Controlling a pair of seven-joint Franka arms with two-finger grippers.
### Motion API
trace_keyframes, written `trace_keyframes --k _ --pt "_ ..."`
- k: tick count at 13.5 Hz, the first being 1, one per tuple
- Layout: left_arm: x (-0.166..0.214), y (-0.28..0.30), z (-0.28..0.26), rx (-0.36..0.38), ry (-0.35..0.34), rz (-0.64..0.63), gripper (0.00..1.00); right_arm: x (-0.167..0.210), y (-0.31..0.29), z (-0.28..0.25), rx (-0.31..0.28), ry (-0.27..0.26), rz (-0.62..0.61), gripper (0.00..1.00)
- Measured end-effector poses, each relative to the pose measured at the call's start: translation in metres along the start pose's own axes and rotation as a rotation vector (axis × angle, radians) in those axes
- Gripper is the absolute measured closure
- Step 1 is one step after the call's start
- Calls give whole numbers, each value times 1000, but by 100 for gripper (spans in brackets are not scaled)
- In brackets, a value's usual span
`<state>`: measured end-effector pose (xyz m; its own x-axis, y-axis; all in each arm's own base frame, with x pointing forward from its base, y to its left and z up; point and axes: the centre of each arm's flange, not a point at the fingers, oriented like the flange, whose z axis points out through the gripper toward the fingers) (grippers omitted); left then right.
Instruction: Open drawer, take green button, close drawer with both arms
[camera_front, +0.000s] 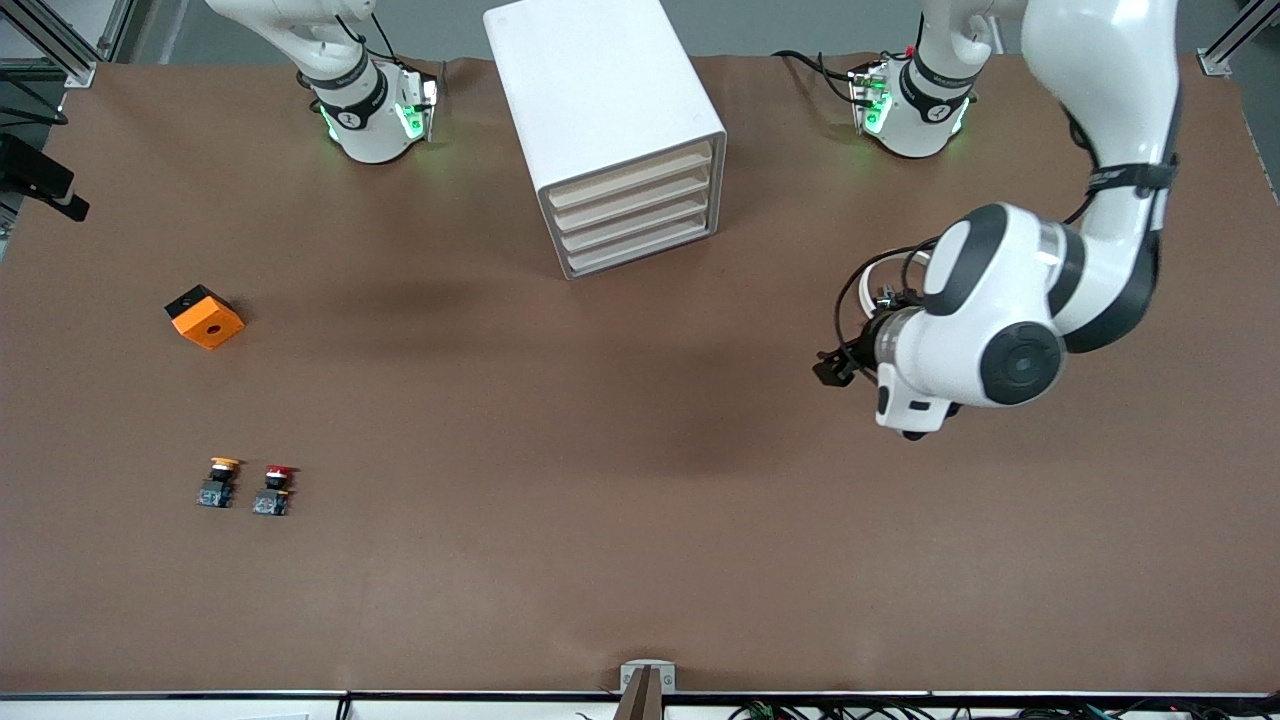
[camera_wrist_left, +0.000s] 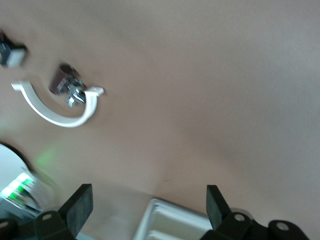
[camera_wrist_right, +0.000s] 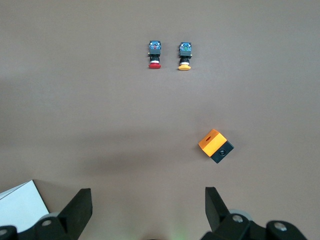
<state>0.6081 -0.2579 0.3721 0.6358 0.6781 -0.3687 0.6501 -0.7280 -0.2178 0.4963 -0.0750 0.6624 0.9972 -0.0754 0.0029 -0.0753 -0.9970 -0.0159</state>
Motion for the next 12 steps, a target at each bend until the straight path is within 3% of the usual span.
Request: trace_keyframes --k 3,6,12 --pt "-2 40 49 -28 -20 -276 0 0 0 0 0 0 0 0" --pt "0 61 96 -7 -162 -442 0 0 0 0 0 0 0 0" --pt "-22 89 189 168 -416 -755 0 0 0 0 0 0 0 0"
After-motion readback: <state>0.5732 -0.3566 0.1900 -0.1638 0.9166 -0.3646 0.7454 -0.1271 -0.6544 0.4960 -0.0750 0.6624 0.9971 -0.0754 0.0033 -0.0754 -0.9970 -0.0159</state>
